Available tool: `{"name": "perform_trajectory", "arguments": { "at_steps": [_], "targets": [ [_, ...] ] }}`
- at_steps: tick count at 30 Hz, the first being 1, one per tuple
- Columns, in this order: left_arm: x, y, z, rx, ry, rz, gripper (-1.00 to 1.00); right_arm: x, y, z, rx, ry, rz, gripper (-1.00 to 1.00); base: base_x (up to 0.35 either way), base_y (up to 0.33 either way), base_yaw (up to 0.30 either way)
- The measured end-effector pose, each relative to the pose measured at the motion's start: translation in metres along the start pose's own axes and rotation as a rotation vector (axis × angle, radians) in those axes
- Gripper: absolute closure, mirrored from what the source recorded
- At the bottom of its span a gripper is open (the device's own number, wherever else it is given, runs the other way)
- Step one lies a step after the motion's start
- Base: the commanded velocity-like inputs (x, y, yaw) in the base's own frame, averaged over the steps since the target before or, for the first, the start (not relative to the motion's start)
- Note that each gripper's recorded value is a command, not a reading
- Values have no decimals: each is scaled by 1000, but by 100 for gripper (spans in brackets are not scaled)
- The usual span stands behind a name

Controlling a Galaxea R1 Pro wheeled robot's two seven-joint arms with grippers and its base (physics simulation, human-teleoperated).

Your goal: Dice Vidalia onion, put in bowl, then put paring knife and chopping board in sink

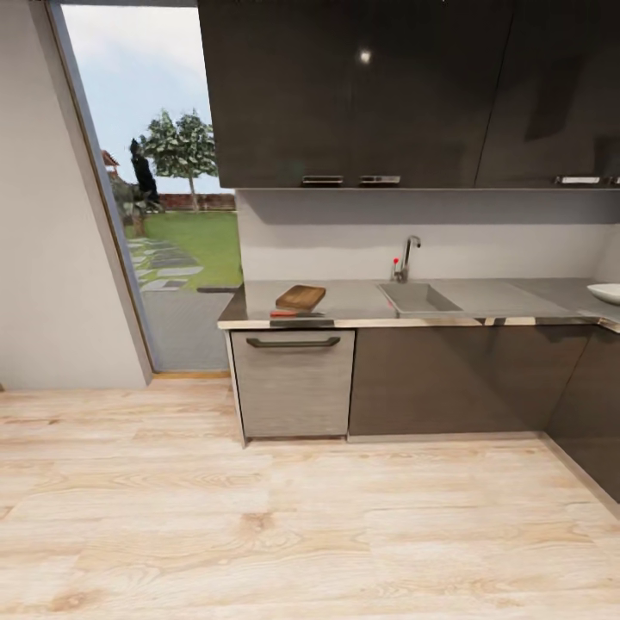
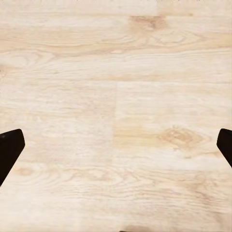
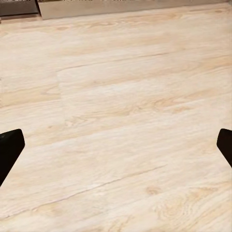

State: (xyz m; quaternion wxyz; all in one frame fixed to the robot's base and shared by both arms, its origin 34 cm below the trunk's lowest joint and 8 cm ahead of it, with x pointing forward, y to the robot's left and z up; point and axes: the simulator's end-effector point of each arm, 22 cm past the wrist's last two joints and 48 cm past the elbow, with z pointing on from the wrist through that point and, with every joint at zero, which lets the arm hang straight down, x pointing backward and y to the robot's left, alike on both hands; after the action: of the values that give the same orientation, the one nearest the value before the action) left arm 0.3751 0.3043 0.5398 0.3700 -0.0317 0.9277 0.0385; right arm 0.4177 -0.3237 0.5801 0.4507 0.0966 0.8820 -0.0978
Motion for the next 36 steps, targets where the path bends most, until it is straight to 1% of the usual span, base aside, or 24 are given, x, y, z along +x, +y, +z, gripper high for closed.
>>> {"name": "perform_trajectory", "arguments": {
  "at_steps": [36],
  "targets": [
    [-34,2,-40,1,3,2,-100,-43,-4,-32,-5,-2,-4,-100,0,0,0]
  ]
}}
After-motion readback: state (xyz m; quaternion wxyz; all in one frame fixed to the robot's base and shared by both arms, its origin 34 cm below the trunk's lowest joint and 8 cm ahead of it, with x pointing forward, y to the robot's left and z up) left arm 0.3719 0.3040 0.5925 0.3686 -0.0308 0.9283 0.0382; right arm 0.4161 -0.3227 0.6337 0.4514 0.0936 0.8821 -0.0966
